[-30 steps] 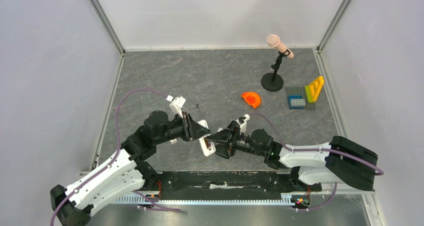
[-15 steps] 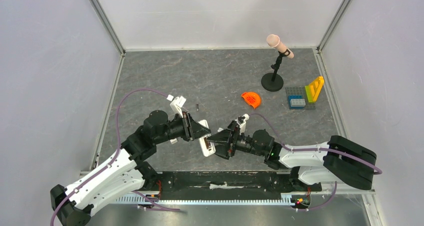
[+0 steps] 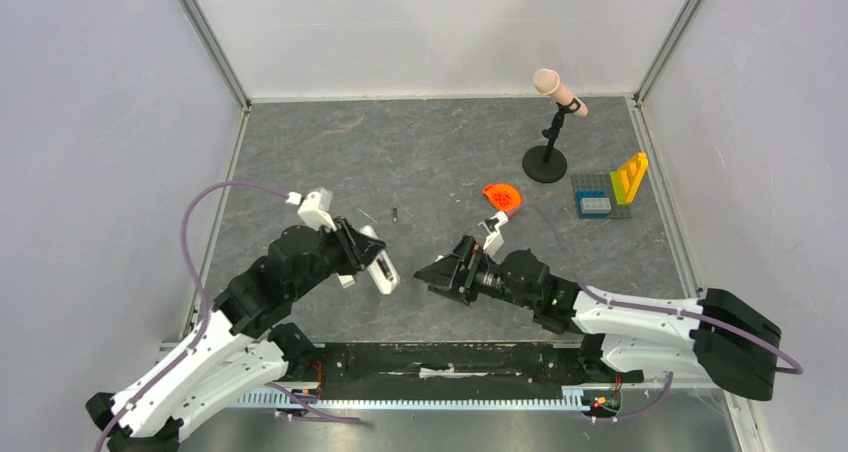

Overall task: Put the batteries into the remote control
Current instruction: Load the battery into the remote control, then pick up the battery from the center of the board.

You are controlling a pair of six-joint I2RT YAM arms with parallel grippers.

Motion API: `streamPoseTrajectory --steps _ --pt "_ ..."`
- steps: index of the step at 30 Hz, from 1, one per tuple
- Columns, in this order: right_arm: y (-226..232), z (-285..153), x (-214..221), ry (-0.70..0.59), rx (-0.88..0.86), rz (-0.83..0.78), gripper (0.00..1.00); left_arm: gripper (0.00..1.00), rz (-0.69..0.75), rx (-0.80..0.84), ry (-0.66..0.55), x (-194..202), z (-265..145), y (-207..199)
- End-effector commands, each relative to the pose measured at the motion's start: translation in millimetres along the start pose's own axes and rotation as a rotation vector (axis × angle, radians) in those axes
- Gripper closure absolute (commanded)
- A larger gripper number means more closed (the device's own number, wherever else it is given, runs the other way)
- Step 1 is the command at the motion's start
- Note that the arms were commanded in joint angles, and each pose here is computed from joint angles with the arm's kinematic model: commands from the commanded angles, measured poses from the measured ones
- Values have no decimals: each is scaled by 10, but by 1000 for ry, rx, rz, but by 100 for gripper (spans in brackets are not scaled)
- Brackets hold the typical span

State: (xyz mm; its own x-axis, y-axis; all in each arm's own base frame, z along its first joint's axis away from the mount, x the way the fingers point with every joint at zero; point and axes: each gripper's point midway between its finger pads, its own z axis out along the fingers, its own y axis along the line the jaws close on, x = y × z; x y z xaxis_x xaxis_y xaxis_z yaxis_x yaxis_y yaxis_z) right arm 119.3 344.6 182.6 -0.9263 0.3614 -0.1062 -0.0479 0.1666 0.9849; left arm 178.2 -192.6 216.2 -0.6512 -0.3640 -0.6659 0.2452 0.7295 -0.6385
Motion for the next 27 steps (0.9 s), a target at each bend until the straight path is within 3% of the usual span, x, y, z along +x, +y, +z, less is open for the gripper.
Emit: streamPoseTrajectory --steps 1,4,11,17,22,27 --pt "-298 -19 -582 -224 308 -419 9 98 62 -201 -193 -425 -289 330" --pt "-372 27 -878 -305 460 -580 15 98 54 -230 -256 -526 -421 402" --pt "-513 623 -1178 -295 652 -804 34 98 21 -276 -371 -678 -723 550" --pt "-895 1150 -1481 -296 856 -969 33 98 -3 -282 -398 -709 -841 580" --pt "-1088 1532 -1567 -266 870 -1037 27 98 -17 -285 -363 -637 -783 586" --pt "-1279 1723 -1693 -261 928 -1051 29 98 -36 -291 -362 -620 -760 602"
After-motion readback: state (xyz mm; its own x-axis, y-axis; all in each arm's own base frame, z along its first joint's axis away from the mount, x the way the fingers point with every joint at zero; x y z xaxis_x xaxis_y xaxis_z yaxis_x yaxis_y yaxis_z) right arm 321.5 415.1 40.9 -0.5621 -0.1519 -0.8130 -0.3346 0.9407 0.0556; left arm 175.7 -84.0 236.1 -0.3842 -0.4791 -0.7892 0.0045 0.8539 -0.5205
